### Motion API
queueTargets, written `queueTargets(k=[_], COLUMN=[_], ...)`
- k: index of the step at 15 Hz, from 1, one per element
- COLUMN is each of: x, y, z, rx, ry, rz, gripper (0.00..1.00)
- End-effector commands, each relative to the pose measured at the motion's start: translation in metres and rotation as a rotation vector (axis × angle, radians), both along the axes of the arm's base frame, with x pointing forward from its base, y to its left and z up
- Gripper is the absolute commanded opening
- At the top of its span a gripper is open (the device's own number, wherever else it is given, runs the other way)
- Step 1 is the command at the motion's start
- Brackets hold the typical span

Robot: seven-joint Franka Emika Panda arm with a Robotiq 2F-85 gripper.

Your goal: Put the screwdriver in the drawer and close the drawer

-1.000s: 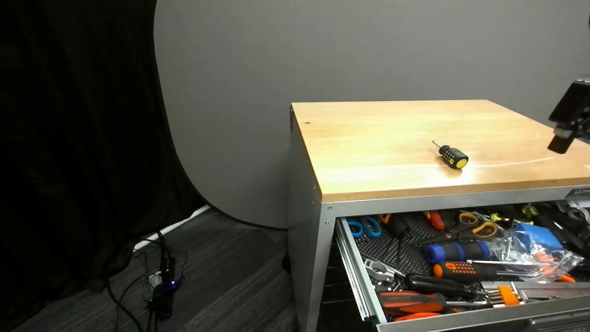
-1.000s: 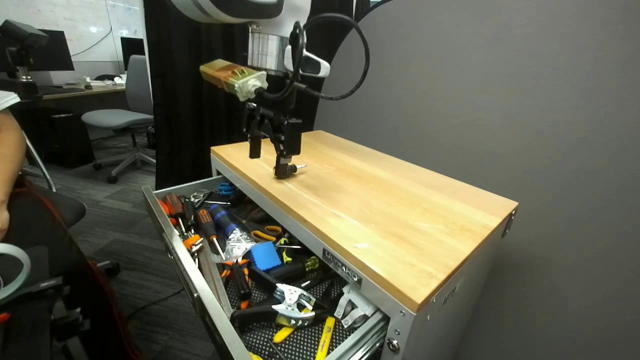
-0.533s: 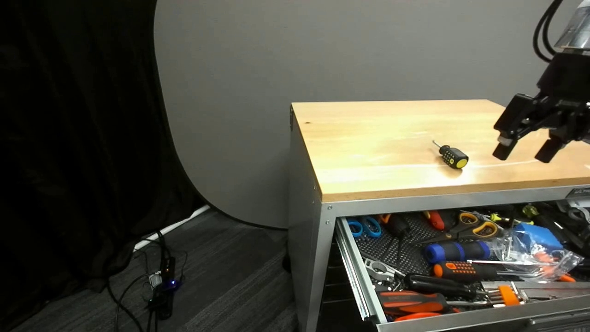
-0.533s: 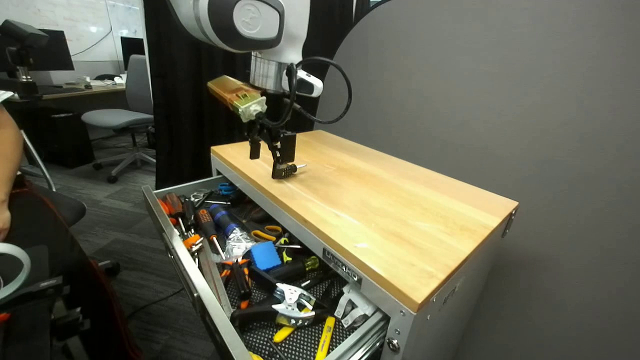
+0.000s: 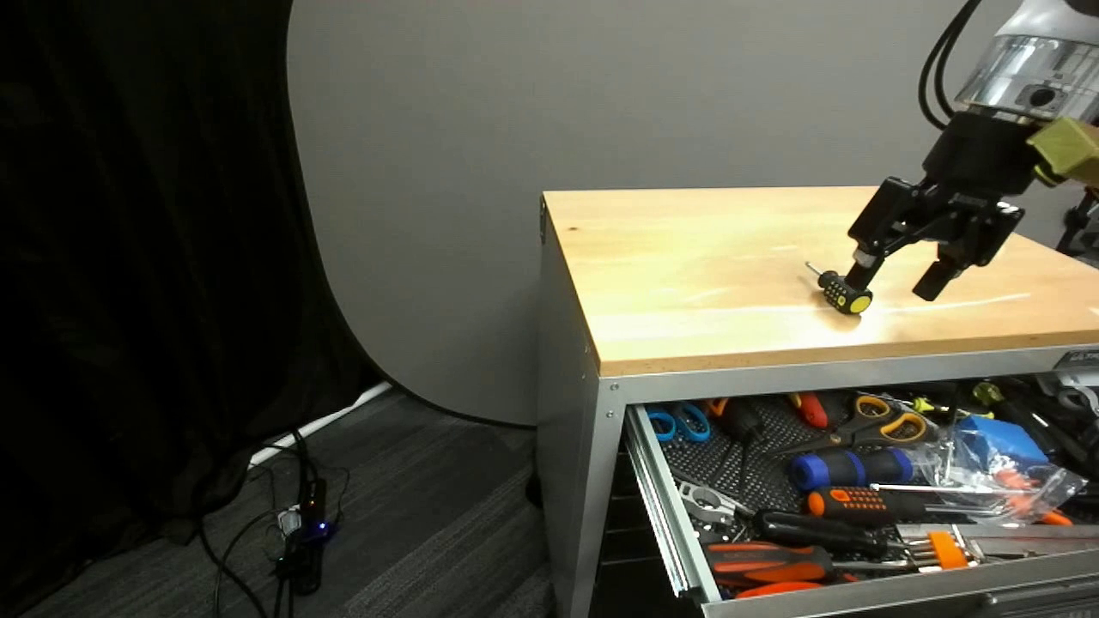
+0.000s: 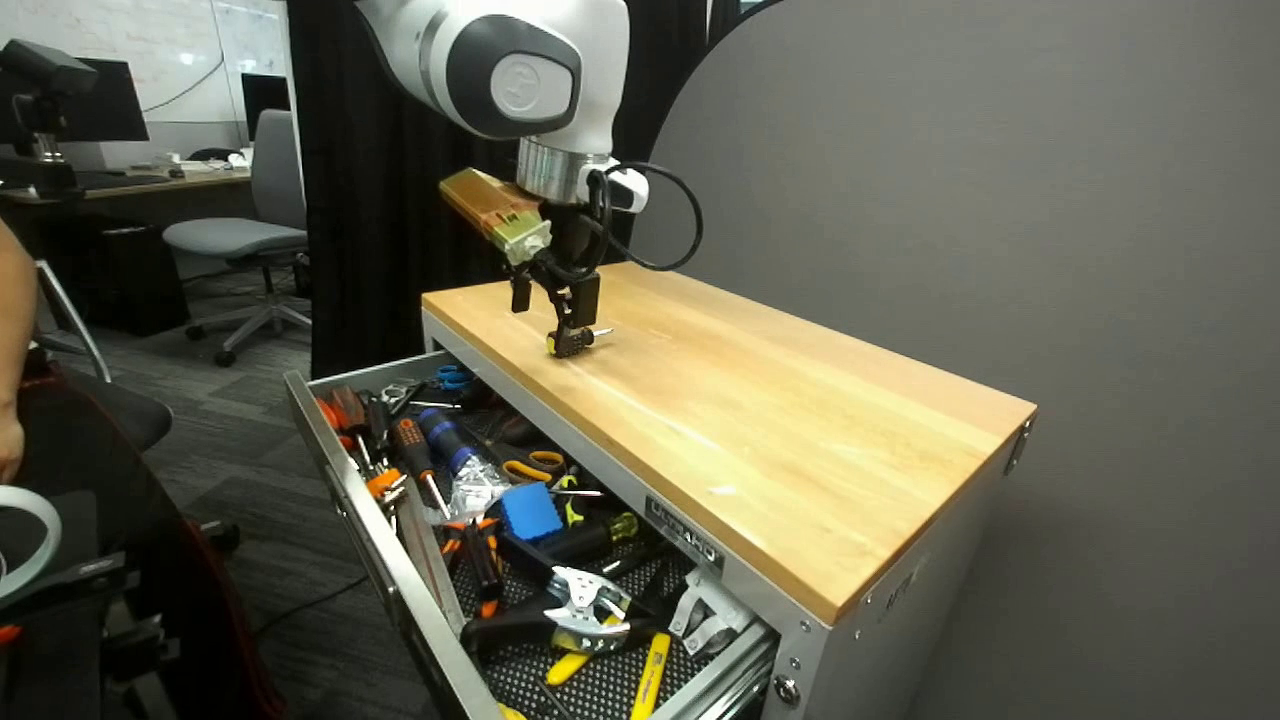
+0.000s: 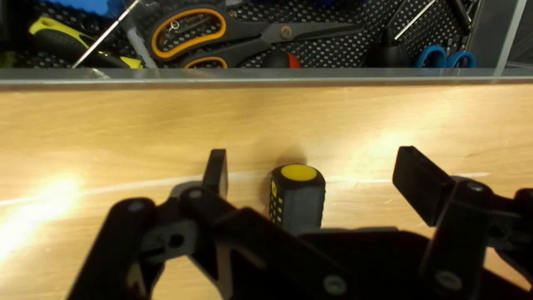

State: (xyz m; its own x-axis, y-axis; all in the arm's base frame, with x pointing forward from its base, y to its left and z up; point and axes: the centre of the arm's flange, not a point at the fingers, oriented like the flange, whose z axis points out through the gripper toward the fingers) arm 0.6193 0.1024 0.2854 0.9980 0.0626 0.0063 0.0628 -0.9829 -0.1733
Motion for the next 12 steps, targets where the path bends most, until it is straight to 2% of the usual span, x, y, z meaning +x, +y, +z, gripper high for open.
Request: queueTargets(k=[1, 4, 5, 6, 9, 12], x=[0.028, 0.036, 0.036, 0.036, 0.038, 0.038], y=[0.010, 0.017, 0.018, 0.019, 0.016, 0.009], z=[-0.011, -0.021, -0.024, -0.025, -0.019, -0.015], rx=[0.035, 0.030, 0.025, 0.026, 0.021, 0.008], ry=[-0.049, -0.111, -0.137, -0.159, -0.213, -0.219], rz=[0.014, -0.003, -0.007, -0.011, -0.029, -0.056], gripper=[1.00, 1.00, 0.75, 0.73, 0.49, 0.27])
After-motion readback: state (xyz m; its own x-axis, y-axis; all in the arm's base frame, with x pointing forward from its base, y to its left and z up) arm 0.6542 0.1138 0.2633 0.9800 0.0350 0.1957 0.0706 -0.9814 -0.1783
